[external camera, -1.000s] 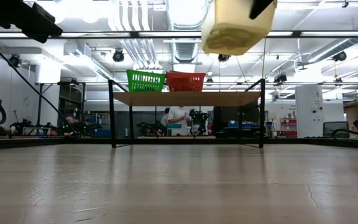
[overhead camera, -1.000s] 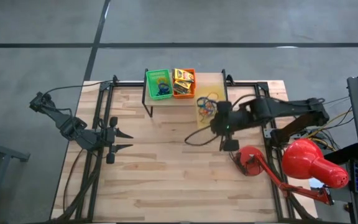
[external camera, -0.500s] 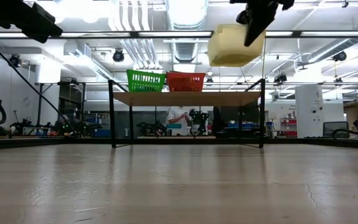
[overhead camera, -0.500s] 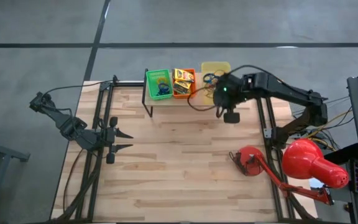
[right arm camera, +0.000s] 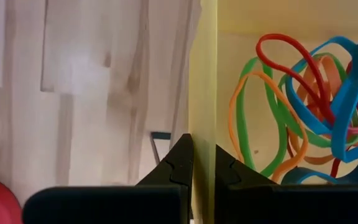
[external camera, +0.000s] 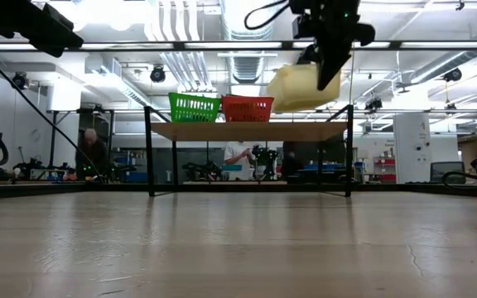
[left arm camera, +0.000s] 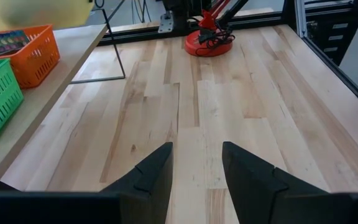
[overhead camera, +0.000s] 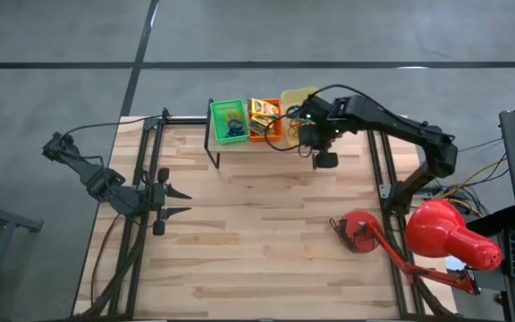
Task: Pick & Place Office Desk Supplies
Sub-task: Put the yellow bin on the shelf
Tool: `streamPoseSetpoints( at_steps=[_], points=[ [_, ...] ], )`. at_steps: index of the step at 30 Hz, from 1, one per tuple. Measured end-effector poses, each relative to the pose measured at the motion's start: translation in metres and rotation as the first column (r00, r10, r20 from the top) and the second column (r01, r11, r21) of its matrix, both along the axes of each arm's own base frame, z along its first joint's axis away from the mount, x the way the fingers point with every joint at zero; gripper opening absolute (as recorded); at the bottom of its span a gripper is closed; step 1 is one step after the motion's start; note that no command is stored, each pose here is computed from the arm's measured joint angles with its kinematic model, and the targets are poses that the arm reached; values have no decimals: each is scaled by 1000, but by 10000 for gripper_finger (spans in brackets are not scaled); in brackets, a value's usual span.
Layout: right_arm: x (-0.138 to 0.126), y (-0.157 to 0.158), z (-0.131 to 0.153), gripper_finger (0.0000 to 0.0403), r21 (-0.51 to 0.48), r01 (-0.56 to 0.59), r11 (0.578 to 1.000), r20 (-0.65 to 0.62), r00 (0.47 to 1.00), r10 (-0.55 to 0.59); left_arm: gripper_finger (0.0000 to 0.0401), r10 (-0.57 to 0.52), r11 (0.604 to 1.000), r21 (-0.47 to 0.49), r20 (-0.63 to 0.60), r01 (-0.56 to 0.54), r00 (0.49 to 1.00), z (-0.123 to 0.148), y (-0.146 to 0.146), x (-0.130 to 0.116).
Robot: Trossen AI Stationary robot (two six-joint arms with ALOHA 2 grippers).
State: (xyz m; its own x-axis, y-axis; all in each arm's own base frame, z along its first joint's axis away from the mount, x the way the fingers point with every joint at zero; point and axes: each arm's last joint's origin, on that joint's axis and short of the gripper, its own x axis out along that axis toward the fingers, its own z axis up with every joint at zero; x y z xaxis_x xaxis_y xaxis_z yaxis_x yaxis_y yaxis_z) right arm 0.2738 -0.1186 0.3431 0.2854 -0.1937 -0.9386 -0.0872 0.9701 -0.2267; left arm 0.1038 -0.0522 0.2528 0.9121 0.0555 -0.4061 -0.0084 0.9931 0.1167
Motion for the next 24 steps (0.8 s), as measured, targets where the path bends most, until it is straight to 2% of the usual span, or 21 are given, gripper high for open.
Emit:
streamPoseSetpoints(
  at_steps=[5,12,24],
  points=[
    [6,-12,-11,8,20,9,1000,-27,1000,-9,141,0,1000,0,0,0,1000,0,0,0],
    [8,-26,-15,8,56,44,997,15,999,-45,141,0,1000,0,0,0,1000,0,0,0],
    [10,-28,-15,8,66,27,997,54,998,-31,141,1,1000,0,0,-1,1000,0,0,0]
  ],
)
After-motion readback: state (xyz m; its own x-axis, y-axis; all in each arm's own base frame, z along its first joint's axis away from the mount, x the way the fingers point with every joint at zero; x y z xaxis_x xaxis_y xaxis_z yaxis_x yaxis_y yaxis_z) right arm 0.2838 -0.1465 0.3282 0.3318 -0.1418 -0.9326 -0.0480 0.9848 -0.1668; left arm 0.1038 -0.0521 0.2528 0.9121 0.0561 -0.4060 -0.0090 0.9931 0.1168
